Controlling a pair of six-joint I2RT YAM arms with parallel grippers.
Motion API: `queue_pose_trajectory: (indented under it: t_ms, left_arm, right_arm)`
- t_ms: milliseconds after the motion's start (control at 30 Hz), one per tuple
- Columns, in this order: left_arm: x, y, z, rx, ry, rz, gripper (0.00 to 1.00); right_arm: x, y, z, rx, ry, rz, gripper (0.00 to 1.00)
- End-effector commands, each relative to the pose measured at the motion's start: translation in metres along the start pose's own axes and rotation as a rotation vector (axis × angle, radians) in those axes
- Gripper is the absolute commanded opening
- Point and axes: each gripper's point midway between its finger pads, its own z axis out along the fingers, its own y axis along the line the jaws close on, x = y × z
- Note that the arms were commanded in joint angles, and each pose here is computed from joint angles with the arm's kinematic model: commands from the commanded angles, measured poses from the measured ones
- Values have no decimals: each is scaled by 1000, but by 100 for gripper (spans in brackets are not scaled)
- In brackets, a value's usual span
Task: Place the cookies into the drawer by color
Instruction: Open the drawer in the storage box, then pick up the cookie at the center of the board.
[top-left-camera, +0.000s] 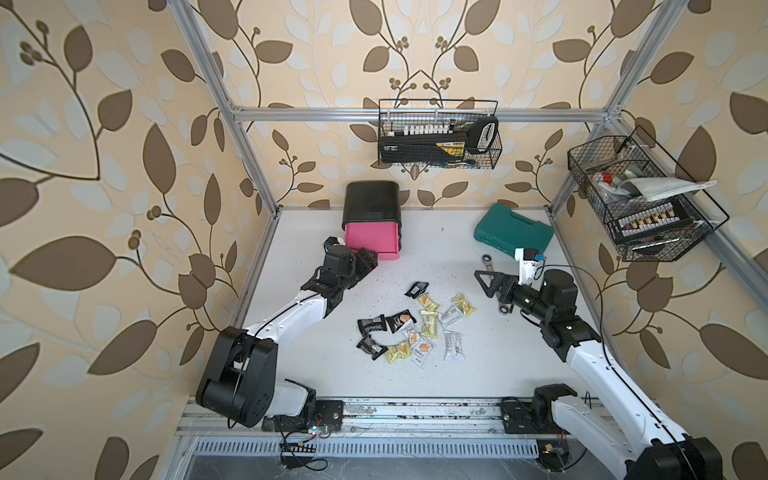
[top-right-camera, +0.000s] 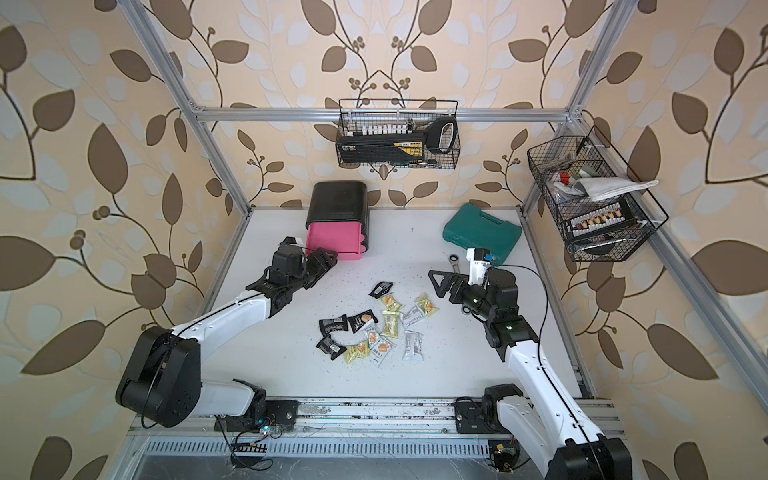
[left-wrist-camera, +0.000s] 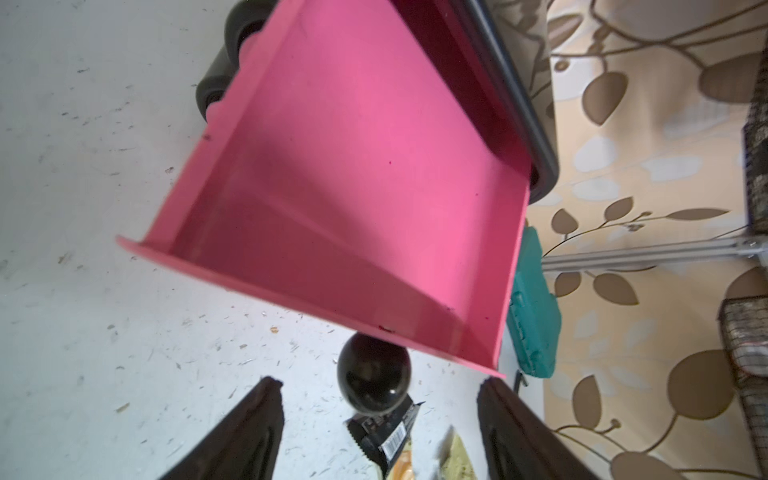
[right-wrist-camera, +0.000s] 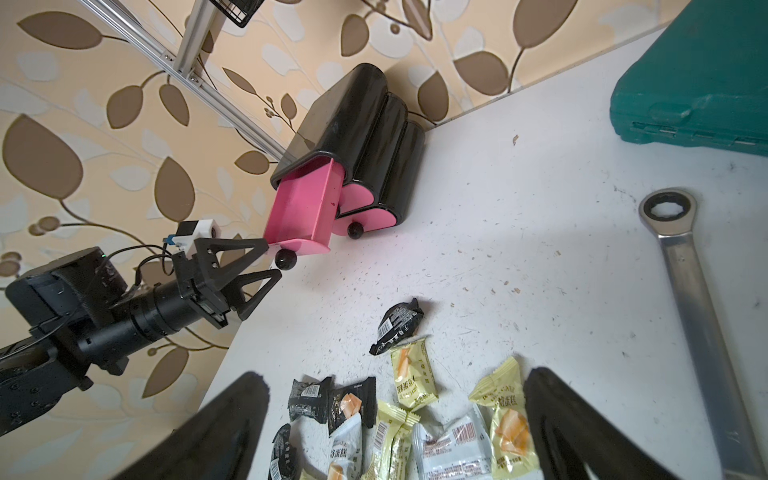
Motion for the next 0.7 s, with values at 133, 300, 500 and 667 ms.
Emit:
queue_pose_trajectory:
  t_ms: [133, 300, 500, 667]
  left_arm:
    - [6, -30, -39, 48, -16, 82, 78]
    - [39, -41, -68, -44, 59, 326, 76]
    - [81, -1, -100, -254, 167, 478, 73]
    - [126, 32, -116, -346, 297, 504, 67]
  right_arm:
    - [7, -6, 0, 17, 6, -12, 99]
    - [8, -8, -2, 27, -6, -25, 99]
    - [9, -9, -2, 30, -3, -21, 99]
    - [9, -10, -2, 28, -4, -17, 99]
